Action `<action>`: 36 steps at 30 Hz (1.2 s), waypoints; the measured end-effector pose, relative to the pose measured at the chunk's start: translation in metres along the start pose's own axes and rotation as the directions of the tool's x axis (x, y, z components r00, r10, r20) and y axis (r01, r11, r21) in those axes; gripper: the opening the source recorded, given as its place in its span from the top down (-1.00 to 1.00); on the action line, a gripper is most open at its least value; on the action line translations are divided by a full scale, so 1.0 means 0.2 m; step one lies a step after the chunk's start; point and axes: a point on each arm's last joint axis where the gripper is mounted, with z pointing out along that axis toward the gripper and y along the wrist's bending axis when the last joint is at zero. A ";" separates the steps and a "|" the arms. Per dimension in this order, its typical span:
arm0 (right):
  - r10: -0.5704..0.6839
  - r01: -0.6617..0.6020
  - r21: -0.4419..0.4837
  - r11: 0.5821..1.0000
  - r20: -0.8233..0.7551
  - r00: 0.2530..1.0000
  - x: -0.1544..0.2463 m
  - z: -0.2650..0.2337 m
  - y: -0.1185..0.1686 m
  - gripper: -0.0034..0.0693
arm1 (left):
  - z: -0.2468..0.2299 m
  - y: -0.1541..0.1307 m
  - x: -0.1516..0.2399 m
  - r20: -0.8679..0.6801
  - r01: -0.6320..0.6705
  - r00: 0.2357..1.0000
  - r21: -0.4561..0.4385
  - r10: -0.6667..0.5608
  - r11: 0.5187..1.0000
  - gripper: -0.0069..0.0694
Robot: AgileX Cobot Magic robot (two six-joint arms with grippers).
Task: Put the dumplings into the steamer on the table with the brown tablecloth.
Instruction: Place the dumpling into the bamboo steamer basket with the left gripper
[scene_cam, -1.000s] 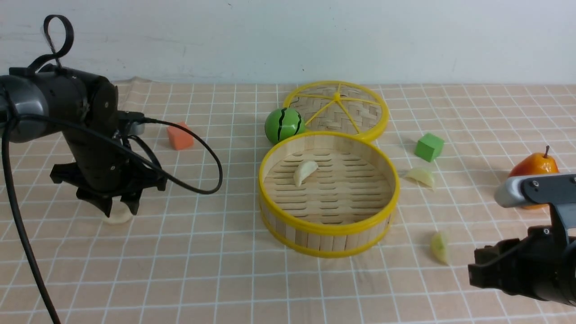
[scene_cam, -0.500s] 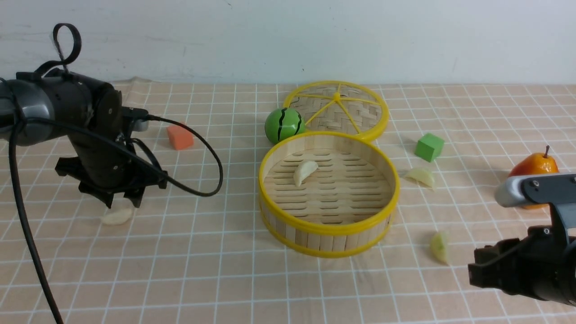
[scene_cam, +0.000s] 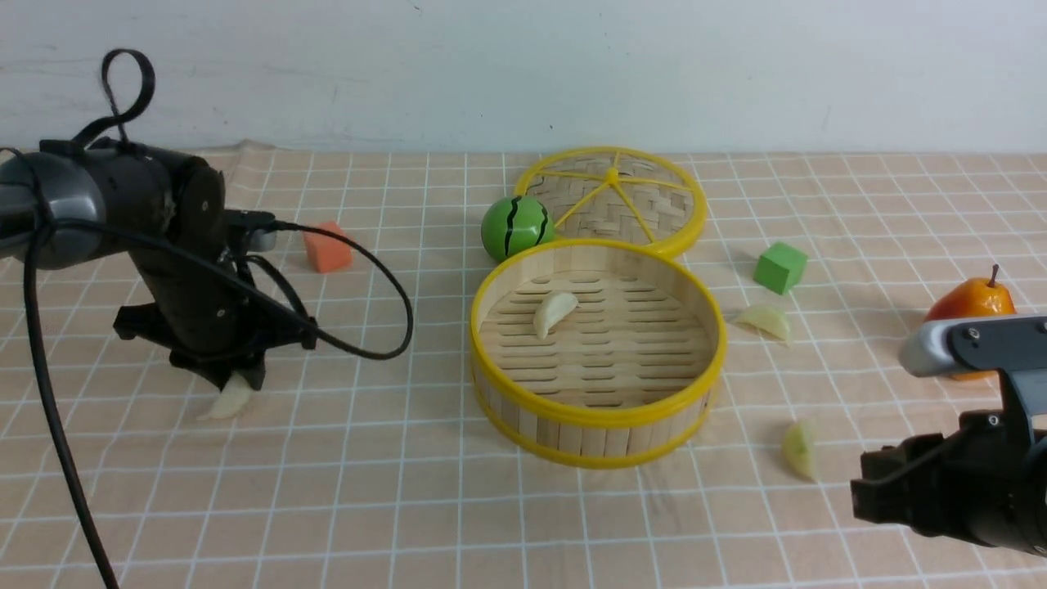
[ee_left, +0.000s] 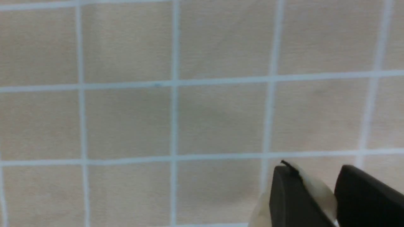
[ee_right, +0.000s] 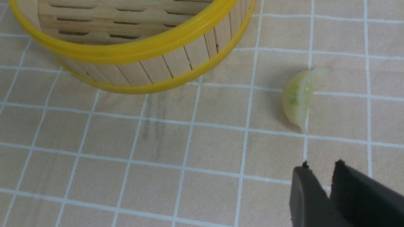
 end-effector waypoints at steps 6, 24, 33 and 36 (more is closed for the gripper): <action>0.001 -0.001 0.001 1.000 -0.005 1.000 0.00 0.01 0.00 0.54 | -0.31 -0.31 0.01 0.166 -0.098 0.984 0.220 0.062 0.971 0.36; 0.075 -0.075 0.004 0.997 -0.059 0.995 0.03 0.07 0.00 0.49 | -0.04 -0.92 0.09 0.322 -0.300 0.928 0.350 0.187 0.888 0.36; 0.081 -0.080 0.006 0.997 -0.073 0.994 0.03 0.06 0.00 0.47 | -0.09 -0.92 0.09 0.321 -0.299 0.929 0.358 0.184 0.885 -0.27; 0.065 -0.065 0.009 0.998 -0.100 0.993 0.04 0.06 0.00 0.46 | -0.26 -0.90 0.07 0.346 -0.317 0.919 0.370 0.187 0.873 -0.32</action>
